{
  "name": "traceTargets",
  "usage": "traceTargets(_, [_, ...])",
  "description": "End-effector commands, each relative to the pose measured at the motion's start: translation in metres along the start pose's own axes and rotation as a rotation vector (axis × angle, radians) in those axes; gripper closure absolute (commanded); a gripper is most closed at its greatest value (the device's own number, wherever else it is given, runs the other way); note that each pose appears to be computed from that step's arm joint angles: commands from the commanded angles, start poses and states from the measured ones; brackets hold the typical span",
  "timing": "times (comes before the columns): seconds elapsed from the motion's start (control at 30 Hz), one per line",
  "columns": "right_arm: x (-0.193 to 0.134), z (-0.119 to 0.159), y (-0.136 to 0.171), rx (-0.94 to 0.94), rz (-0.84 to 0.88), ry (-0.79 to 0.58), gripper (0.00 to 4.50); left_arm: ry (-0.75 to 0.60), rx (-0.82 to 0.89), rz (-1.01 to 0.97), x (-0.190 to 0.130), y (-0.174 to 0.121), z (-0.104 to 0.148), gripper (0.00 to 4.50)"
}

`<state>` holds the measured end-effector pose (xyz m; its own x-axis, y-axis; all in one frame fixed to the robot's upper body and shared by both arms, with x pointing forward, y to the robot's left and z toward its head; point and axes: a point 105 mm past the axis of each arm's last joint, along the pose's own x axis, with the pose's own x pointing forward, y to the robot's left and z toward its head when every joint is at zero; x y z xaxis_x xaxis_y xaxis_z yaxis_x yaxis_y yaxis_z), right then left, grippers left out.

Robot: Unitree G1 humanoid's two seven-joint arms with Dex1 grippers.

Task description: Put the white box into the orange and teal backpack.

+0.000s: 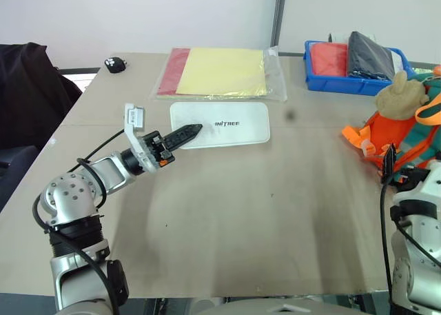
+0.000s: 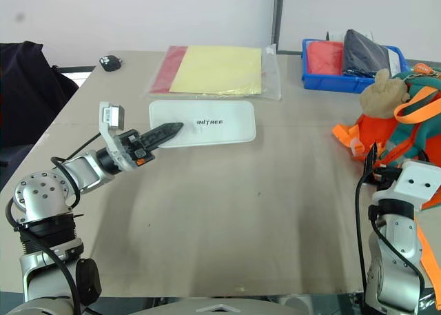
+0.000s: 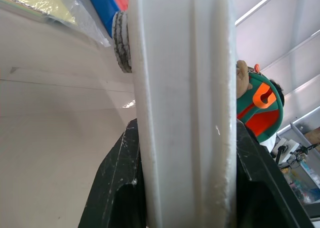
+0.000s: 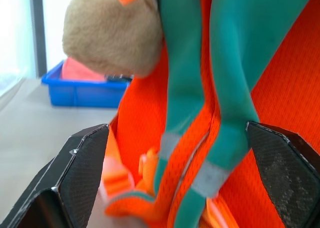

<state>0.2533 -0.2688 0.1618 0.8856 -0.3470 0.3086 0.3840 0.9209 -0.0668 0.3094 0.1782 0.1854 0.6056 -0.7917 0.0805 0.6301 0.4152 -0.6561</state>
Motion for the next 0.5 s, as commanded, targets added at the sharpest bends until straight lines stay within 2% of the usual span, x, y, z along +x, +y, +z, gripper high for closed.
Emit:
traceTargets(0.03, [-0.001, 0.017, 0.0, -0.031, -0.01, -0.078, 0.13, -0.045, 0.058, -0.062, 0.003, -0.016, 0.012, 3.3])
traceTargets(0.27, [-0.02, 0.012, -0.003, -0.058, -0.06, -0.057, 0.13, -0.05, 0.058, -0.06, 0.004, -0.015, 0.012, 3.3])
traceTargets(0.4, [-0.015, 0.011, -0.008, -0.036, -0.114, -0.049, 0.13, -0.04, 0.053, -0.064, 0.007, -0.015, 0.008, 3.3])
traceTargets(0.5, [-0.005, 0.007, 0.003, 0.017, -0.05, -0.039, 0.13, -0.038, 0.054, -0.068, 0.009, -0.016, 0.009, 3.3])
